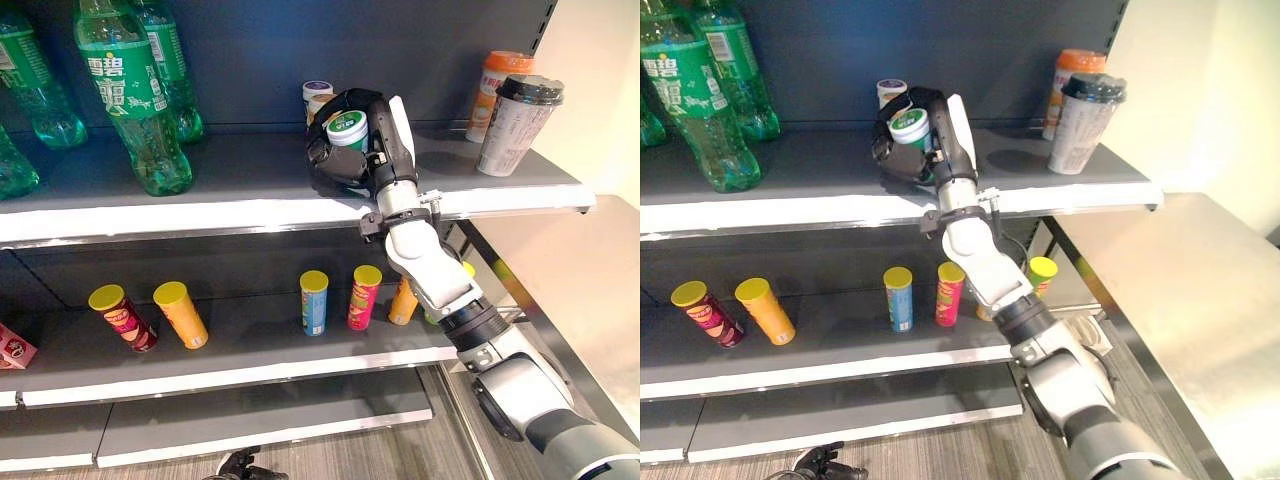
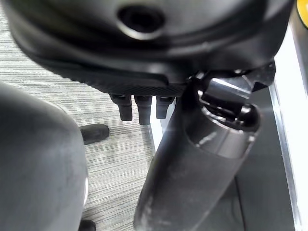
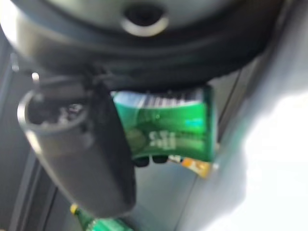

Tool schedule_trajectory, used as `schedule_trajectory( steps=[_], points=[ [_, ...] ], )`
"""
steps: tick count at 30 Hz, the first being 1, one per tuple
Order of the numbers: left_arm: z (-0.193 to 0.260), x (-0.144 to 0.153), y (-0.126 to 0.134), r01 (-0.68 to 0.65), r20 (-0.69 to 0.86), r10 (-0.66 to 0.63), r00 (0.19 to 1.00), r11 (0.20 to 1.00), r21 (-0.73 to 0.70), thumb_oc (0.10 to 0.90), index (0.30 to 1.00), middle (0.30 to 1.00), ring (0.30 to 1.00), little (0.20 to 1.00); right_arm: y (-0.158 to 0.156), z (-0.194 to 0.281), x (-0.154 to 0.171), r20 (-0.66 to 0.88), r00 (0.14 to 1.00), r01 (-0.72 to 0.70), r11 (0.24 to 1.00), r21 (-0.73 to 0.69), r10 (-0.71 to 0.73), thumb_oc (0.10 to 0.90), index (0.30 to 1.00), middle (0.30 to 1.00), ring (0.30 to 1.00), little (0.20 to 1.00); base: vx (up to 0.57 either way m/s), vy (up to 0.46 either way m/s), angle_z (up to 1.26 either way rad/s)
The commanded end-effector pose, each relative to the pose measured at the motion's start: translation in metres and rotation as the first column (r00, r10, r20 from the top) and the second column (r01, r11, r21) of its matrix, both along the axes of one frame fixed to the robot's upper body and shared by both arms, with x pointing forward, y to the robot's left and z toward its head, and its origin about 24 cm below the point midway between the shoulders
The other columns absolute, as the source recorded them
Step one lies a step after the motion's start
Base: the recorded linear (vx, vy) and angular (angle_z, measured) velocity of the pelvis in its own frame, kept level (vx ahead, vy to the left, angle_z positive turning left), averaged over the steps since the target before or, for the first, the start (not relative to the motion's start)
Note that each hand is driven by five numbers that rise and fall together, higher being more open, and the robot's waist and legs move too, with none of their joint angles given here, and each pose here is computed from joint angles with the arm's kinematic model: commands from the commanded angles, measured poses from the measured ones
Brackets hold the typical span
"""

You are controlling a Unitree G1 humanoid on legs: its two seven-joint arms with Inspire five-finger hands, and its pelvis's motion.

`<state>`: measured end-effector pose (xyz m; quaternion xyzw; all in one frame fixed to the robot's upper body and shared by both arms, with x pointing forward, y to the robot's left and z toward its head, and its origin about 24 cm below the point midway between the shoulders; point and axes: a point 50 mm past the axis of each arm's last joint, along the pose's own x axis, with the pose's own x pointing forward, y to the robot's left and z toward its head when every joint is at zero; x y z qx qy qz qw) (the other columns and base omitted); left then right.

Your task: Put the goods on the table back onto the shelves and tidy them up.

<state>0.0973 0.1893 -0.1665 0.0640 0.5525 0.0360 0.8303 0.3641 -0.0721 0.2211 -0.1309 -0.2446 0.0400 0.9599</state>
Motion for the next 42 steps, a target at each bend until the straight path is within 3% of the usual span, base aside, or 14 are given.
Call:
schedule_trajectory(
  steps=[1,4,5,6,7,8,28,42],
  points=[
    [-0.006,-0.023,0.007,0.077,-0.11,-0.071,0.991,0.996,0.053,0.8,0.9,0.9,0.9,0.9,0.015,0.015,0.006,-0.007,0.999,-0.04,0.99,0.132,0.042,0.4,0.3,0.3,0.3,0.3,0.0,0.0,0.0],
    [-0.006,-0.027,0.01,0.066,-0.121,-0.059,0.991,0.996,0.056,0.8,0.9,0.9,0.9,0.9,0.018,0.014,0.008,-0.027,0.998,-0.055,0.987,0.149,0.06,0.4,0.3,0.3,0.3,0.3,0.0,0.0,0.0],
    [-0.006,-0.027,0.011,0.062,-0.12,-0.055,0.991,0.997,0.056,0.8,0.9,0.9,0.9,0.9,0.02,0.013,0.007,-0.032,0.997,-0.065,0.987,0.148,0.07,0.595,0.592,0.592,0.592,0.592,0.0,0.0,0.0],
    [-0.006,-0.027,0.011,0.062,-0.12,-0.055,0.991,0.997,0.055,0.8,0.9,0.9,0.9,0.9,0.02,0.013,0.007,-0.032,0.997,-0.065,0.987,0.148,0.07,0.653,0.679,0.679,0.679,0.679,0.0,0.0,0.0],
    [-0.006,-0.026,0.012,0.061,-0.118,-0.054,0.992,0.997,0.057,0.8,0.9,0.9,0.9,0.9,0.019,0.012,0.008,-0.037,0.997,-0.064,0.986,0.152,0.07,0.78,0.869,0.869,0.869,0.869,0.0,0.0,0.0],
    [-0.006,-0.025,0.012,0.064,-0.117,-0.057,0.992,0.996,0.057,0.8,0.9,0.9,0.9,0.9,0.018,0.011,0.008,-0.041,0.997,-0.059,0.987,0.149,0.066,0.8,0.9,0.9,0.9,0.9,0.0,0.0,0.0],
    [-0.006,-0.028,0.013,0.091,-0.134,-0.082,0.988,0.994,0.06,0.8,0.9,0.9,0.9,0.9,-0.028,0.036,-0.013,0.132,0.991,-0.022,0.98,0.199,-0.004,0.8,0.9,0.9,0.9,0.9,0.0,0.0,0.0],
    [-0.006,-0.027,0.009,0.107,-0.127,-0.097,0.987,0.992,0.072,0.8,0.9,0.9,0.9,0.9,-0.036,0.037,-0.03,0.216,0.976,-0.007,0.989,0.149,-0.026,0.8,0.9,0.9,0.9,0.9,0.0,0.001,-0.03]
  ],
)
